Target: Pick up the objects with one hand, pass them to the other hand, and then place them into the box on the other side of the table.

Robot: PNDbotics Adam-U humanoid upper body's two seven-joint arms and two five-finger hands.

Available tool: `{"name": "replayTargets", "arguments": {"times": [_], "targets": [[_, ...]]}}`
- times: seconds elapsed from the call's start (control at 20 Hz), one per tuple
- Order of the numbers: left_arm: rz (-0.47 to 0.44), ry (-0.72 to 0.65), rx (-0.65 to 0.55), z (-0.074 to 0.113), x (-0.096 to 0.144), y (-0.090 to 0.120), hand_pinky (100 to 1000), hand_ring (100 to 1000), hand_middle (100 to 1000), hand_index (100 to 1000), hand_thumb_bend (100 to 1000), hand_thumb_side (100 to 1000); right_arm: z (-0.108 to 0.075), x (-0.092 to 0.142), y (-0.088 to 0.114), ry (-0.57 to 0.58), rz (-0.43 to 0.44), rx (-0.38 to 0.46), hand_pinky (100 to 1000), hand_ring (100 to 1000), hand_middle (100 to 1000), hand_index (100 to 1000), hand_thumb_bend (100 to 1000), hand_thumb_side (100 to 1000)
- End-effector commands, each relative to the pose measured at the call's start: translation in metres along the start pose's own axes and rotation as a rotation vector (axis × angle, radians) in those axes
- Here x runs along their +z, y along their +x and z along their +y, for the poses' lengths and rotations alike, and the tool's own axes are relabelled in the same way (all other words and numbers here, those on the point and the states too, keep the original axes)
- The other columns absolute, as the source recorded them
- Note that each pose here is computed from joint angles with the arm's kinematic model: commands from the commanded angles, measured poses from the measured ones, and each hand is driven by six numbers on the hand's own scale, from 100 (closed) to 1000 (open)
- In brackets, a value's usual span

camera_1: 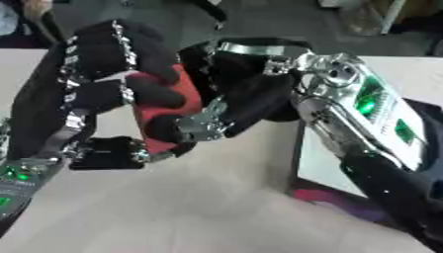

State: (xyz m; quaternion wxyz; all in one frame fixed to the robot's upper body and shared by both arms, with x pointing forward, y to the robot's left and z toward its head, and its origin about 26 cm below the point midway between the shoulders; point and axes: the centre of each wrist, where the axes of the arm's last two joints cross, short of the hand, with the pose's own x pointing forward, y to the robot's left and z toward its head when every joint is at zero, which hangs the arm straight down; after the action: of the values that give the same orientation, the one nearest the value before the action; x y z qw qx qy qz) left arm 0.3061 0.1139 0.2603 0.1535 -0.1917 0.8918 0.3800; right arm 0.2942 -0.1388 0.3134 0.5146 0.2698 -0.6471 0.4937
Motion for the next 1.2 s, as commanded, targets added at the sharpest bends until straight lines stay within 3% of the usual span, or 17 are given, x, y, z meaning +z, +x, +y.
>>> {"name": "replayTargets", "arguments": {"times": [0.05, 0.25, 0.5, 0.7, 1.0, 1.2], "targets": [[-0.021, 0.021, -0.021, 0.0064, -0.0067, -0.0013, 700, 632, 555, 540, 449, 100, 0.0001, 0.0033, 0.0077, 0.0, -0.012, 0.023, 866, 783, 489, 592, 376, 100], [-0.019, 0.017, -0.029, 0.0064, -0.0061, -0.0015, 711, 661, 588, 594, 557, 100, -0.0001, 0.0036, 0.0077, -0.003, -0.008, 0.015, 865, 773, 464, 561, 387, 100], [-0.015, 0.021, -0.038, 0.0062, -0.0059, -0.0014, 714, 664, 591, 601, 568, 100, -0.0004, 0.0039, 0.0081, -0.002, -0.006, 0.008, 864, 769, 458, 554, 401, 100], [-0.013, 0.021, -0.043, 0.006, -0.0054, -0.0014, 719, 677, 603, 624, 632, 100, -0.0005, 0.0042, 0.0077, -0.001, -0.002, 0.004, 862, 765, 455, 550, 411, 100], [0.008, -0.001, -0.079, 0.0039, -0.0015, -0.0035, 762, 770, 742, 805, 872, 100, -0.0014, 0.0056, 0.0072, 0.001, 0.006, 0.006, 860, 761, 451, 545, 430, 100], [0.019, -0.026, -0.118, 0.0023, 0.0006, -0.0045, 783, 797, 773, 855, 980, 100, -0.0022, 0.0068, 0.0069, 0.002, 0.012, 0.003, 859, 760, 450, 544, 434, 100]]}}
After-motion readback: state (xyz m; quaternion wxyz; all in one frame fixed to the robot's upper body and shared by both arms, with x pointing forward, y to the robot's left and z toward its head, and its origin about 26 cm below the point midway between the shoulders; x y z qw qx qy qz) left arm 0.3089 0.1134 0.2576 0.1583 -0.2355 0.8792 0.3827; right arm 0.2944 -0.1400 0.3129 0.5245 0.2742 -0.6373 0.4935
